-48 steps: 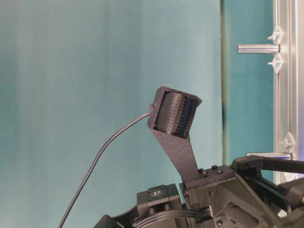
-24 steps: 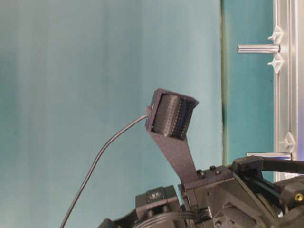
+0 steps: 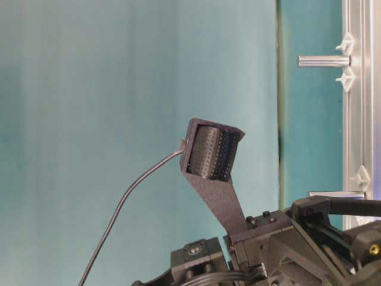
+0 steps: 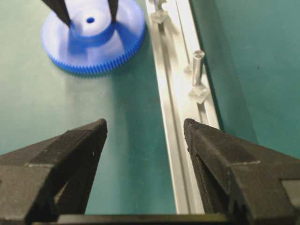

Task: Insert the large gear onto the shaft.
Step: 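Lift the blue gear and carry it to the right shaft, then align the gear's center hole above the right metal shaft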

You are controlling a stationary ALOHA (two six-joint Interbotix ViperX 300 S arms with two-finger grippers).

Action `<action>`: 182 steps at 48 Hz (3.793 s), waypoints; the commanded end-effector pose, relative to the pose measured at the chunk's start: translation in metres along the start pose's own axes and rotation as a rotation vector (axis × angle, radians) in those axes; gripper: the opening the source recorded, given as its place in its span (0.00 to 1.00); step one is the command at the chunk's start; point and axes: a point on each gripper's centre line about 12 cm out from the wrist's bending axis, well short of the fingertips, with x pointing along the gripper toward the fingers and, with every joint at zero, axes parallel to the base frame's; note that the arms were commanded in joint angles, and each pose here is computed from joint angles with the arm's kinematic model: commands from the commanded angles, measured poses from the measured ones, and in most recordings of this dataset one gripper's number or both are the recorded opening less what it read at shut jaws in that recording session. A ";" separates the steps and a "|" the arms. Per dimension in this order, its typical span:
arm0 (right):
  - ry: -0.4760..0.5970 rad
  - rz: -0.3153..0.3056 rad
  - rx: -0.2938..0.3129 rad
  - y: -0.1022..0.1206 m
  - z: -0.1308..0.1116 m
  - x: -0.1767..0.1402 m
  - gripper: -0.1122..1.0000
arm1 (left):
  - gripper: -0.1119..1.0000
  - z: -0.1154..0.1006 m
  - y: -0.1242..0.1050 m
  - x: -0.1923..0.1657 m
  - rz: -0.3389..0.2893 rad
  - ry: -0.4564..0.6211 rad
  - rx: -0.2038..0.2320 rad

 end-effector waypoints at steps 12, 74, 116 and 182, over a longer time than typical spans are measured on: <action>-0.014 0.002 0.012 0.000 0.003 -0.001 0.78 | 0.81 0.022 -0.004 -0.041 -0.012 -0.130 0.031; -0.044 -0.007 0.011 -0.002 0.001 -0.003 0.78 | 0.81 0.121 0.082 -0.192 0.150 -0.300 0.178; -0.075 -0.015 0.015 -0.004 0.003 -0.008 0.78 | 0.81 0.158 0.125 -0.098 0.168 -0.179 0.215; -0.078 -0.014 0.016 -0.004 0.004 -0.009 0.78 | 0.81 0.137 0.137 -0.054 0.156 -0.122 0.147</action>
